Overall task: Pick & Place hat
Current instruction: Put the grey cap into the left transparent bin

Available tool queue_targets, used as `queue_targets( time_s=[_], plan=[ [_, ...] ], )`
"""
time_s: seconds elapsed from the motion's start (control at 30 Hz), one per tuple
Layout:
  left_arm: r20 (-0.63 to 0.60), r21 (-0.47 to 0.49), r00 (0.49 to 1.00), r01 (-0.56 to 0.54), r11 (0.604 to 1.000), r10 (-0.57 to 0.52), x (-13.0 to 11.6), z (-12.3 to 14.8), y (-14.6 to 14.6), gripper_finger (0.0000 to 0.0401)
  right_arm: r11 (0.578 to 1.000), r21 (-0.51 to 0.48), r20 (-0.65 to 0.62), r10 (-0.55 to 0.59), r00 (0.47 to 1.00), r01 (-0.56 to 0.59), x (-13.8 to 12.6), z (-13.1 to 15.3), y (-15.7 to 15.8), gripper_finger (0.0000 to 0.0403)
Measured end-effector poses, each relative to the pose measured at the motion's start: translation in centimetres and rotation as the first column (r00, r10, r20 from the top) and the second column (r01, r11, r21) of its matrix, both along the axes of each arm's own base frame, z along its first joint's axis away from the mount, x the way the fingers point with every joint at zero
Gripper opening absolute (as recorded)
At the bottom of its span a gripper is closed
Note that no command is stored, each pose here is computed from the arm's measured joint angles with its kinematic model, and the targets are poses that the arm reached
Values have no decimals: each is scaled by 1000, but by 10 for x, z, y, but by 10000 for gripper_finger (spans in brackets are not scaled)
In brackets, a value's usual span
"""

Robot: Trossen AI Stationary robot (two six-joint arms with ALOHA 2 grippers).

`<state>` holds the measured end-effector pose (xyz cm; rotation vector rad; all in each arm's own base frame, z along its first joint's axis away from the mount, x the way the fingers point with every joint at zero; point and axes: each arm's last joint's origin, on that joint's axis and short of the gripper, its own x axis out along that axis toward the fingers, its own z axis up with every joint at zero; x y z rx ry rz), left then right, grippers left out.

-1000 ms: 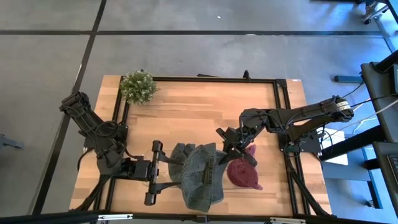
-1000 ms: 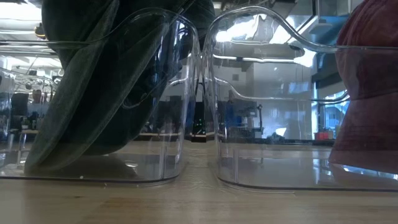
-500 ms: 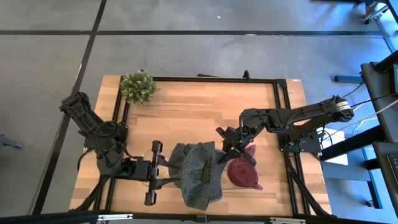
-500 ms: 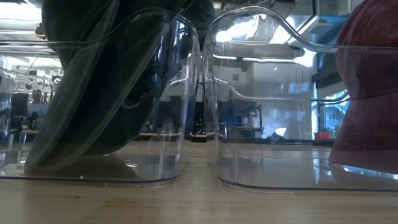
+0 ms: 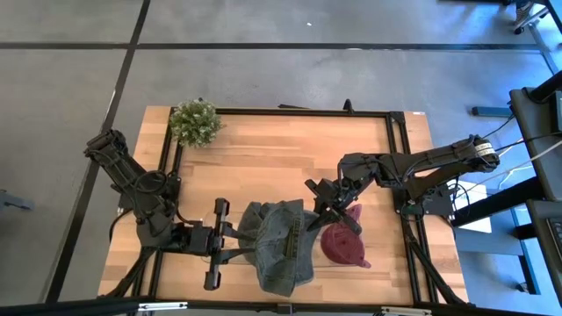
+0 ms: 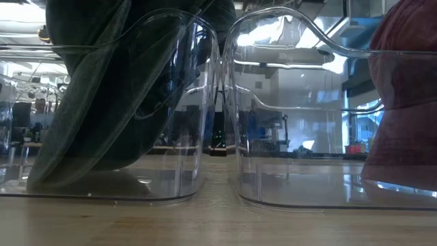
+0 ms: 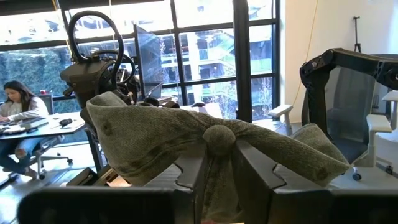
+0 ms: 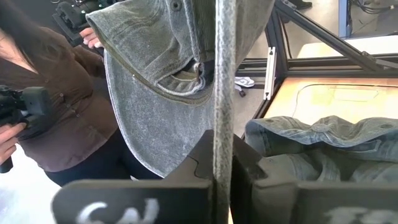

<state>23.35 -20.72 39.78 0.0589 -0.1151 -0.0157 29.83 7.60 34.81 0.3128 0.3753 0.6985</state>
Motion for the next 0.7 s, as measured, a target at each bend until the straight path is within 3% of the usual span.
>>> queue_targets(
  time_s=[0.37,0.7],
  plan=[
    [0,0,1000,0,1000,0,0,0,0,63,1000,-4,7,7,1000,-7,0,0,0,38],
    [7,12,1000,-22,1000,22,-3,4,3,63,999,-38,21,-2,1000,3,-4,2,-4,143]
  ],
)
